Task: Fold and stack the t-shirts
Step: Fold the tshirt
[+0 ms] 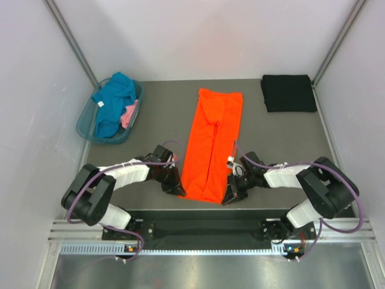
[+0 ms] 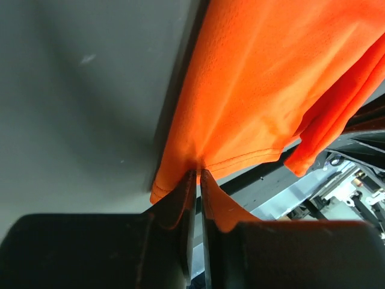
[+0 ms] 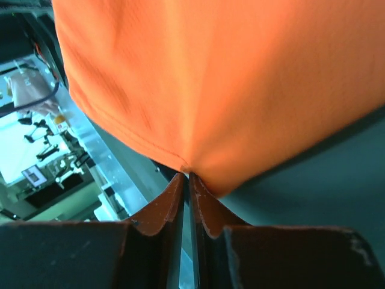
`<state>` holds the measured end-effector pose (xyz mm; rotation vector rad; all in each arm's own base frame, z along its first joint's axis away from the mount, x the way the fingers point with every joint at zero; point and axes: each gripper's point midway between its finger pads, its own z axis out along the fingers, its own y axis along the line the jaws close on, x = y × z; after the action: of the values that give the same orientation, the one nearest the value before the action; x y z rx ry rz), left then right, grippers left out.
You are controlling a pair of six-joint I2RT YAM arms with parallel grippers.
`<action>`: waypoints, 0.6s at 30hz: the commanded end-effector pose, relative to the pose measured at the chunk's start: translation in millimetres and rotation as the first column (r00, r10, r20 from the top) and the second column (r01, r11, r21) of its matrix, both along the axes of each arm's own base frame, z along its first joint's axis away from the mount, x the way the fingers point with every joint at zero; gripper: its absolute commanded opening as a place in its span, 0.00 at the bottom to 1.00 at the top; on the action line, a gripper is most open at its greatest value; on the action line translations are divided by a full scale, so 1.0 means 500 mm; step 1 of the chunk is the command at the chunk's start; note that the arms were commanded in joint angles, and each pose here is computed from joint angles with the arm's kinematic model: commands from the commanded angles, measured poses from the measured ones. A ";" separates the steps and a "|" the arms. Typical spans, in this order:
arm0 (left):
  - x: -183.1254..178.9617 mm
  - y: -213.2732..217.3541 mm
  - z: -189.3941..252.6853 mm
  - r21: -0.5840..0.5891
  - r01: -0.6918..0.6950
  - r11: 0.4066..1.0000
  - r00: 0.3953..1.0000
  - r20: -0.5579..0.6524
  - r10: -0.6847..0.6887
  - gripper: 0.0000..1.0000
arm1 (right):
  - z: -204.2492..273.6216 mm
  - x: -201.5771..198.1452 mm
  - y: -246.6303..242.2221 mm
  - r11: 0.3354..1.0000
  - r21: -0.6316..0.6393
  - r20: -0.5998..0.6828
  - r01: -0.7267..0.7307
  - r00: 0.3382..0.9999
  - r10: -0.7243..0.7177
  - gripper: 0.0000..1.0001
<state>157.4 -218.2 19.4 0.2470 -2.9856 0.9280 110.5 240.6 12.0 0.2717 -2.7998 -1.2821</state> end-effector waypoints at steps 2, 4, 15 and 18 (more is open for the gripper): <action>-0.039 0.043 -0.037 0.087 0.014 0.996 1.000 -0.027 -0.011 0.12 | -0.049 -0.032 -0.036 0.998 -0.063 0.021 -0.014 1.000 0.016 0.09; -0.050 0.056 -0.047 0.115 0.029 0.993 0.999 -0.037 -0.025 0.12 | -0.056 -0.030 -0.044 0.996 -0.090 0.022 -0.004 1.000 0.006 0.09; 0.011 0.001 0.126 -0.037 0.076 0.996 0.979 0.194 -0.068 0.28 | 0.136 0.063 0.046 0.998 0.024 0.199 -0.059 0.979 0.053 0.13; 0.023 0.003 0.150 -0.031 0.052 0.998 0.974 0.221 -0.044 0.28 | 0.162 0.081 0.081 0.995 0.055 0.219 -0.078 0.974 0.064 0.15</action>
<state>161.9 -217.8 77.0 0.0961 -3.0983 1.0598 144.5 262.6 70.7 0.4286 -2.8948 -1.3462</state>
